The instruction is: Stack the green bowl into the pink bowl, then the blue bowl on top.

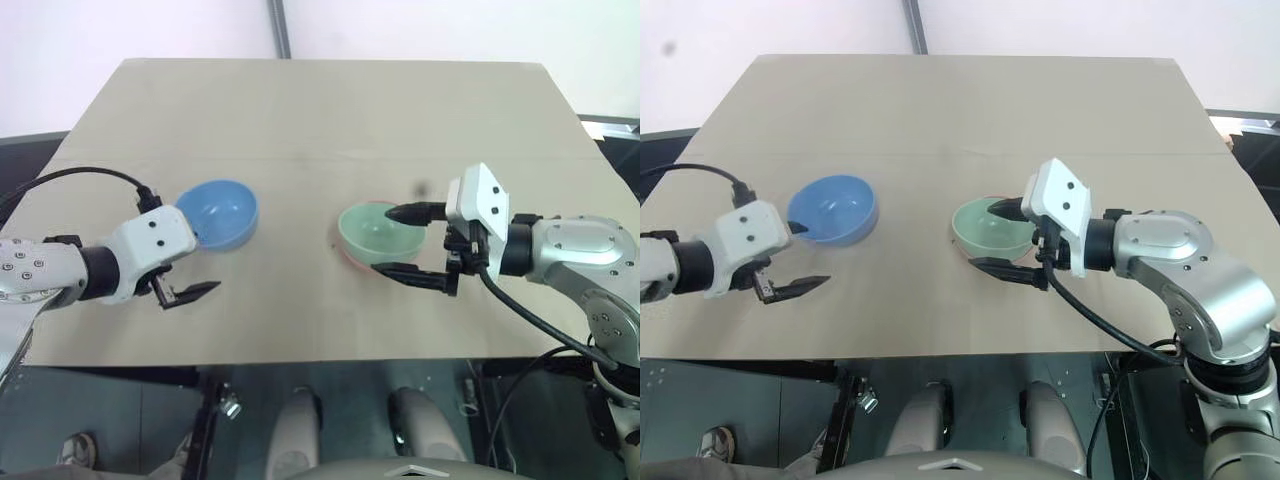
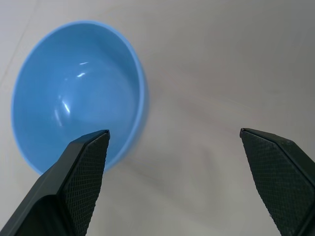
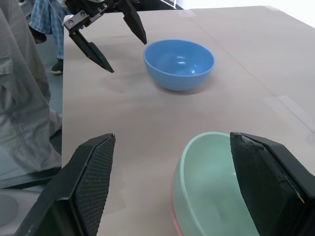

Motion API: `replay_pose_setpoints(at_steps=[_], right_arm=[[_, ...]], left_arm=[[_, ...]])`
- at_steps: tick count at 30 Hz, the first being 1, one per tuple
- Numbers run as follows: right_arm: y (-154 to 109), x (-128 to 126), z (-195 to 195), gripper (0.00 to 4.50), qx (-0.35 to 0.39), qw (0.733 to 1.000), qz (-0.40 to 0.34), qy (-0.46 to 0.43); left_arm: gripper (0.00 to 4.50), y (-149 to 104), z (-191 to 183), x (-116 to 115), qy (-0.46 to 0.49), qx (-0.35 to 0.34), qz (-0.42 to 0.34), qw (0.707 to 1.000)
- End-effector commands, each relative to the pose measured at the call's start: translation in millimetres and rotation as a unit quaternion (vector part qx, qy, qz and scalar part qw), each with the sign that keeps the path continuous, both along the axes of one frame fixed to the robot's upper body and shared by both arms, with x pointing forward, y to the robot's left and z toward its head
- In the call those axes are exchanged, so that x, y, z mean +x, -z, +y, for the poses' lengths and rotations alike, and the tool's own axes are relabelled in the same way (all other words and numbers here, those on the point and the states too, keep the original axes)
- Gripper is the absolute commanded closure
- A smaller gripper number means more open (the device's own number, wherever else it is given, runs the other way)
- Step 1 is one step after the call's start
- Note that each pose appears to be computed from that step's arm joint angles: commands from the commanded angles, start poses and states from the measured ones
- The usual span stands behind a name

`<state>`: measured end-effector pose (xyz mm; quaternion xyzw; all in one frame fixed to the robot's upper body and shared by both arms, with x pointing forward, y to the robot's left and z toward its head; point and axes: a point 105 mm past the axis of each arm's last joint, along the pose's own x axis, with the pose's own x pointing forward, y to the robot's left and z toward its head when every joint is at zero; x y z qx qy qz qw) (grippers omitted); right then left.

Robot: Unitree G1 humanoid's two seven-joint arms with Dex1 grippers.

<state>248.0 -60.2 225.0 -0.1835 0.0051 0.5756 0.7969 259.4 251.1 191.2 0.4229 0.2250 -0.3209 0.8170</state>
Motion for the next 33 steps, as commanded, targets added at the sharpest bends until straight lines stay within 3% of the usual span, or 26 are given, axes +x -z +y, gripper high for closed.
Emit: replay_pose_setpoints(at_steps=[1,8,11,17,19,27,33], right_arm=[[-5,-6,5,0.46,0.008,1.0,-0.025,-0.008],[2,-17,1,0.46,0.002,1.0,-0.024,-0.02],[4,-20,-1,0.42,-0.006,0.999,-0.029,-0.023],[2,-15,-5,0.42,-0.009,0.999,-0.045,-0.008],[2,-14,-6,0.42,-0.009,0.999,-0.047,-0.003],[0,-9,-13,0.42,-0.005,0.998,-0.051,0.024],[-4,-10,-24,0.42,0.003,0.997,-0.053,0.058]], left_arm=[[0.0,-7,5,12,0.002,0.05,-0.024,0.998],[0.0,18,7,48,-0.013,0.118,-0.014,0.993],[0.86,21,7,56,-0.009,0.129,-0.012,0.992],[3.74,21,2,62,0.01,0.127,-0.01,0.992],[4.33,17,-4,61,0.026,0.115,-0.014,0.993],[4.33,-29,-59,41,0.195,0.047,-0.056,0.978],[4.33,-65,-118,49,0.323,-0.009,-0.068,0.944]])
